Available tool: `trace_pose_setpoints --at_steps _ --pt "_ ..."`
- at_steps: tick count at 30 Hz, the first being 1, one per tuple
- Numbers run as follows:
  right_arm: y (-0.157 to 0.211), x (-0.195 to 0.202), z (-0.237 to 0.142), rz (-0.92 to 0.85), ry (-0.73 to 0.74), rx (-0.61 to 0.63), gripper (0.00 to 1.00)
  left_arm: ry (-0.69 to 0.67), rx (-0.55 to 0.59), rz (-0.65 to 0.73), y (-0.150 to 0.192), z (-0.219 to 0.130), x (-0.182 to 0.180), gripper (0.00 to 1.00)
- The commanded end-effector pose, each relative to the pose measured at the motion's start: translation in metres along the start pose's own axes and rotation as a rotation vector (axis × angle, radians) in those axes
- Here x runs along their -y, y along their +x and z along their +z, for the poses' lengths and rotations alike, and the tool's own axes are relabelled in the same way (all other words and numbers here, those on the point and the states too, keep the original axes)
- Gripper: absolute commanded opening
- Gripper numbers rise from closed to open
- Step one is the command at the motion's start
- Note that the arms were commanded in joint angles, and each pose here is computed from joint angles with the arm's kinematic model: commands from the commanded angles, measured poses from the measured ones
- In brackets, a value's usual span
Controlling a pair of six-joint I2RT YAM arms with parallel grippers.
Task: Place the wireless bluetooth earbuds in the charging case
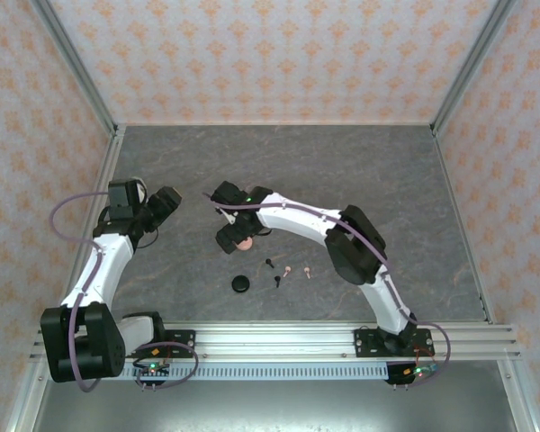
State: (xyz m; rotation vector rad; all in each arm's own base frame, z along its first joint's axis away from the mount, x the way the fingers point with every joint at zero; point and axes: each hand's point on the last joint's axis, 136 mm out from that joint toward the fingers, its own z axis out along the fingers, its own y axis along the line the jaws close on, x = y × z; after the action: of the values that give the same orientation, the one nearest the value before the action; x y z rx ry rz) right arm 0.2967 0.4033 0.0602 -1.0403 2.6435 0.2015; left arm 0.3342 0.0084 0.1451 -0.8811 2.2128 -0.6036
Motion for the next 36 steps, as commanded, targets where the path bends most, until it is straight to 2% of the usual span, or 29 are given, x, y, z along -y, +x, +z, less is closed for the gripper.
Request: trace_pose_setpoints --at_steps 1,7,23,29,36 --pt "0.004 0.013 0.008 0.028 0.086 -0.045 0.95 0.018 -0.019 0.0 0.005 -0.004 0.0 0.73" --pt "0.019 0.027 0.02 0.043 0.158 -0.099 0.95 0.021 -0.022 -0.004 0.006 -0.004 0.001 0.73" --pt "0.057 0.048 0.007 0.135 0.162 -0.133 0.94 0.008 -0.031 -0.009 0.007 -0.003 -0.002 0.73" --pt "0.061 0.055 0.003 0.174 0.141 -0.125 0.94 0.005 -0.034 -0.009 0.008 -0.003 -0.003 0.73" --pt "0.052 0.043 -0.011 0.139 0.06 -0.082 0.94 0.004 -0.032 -0.005 0.008 -0.004 -0.003 0.74"
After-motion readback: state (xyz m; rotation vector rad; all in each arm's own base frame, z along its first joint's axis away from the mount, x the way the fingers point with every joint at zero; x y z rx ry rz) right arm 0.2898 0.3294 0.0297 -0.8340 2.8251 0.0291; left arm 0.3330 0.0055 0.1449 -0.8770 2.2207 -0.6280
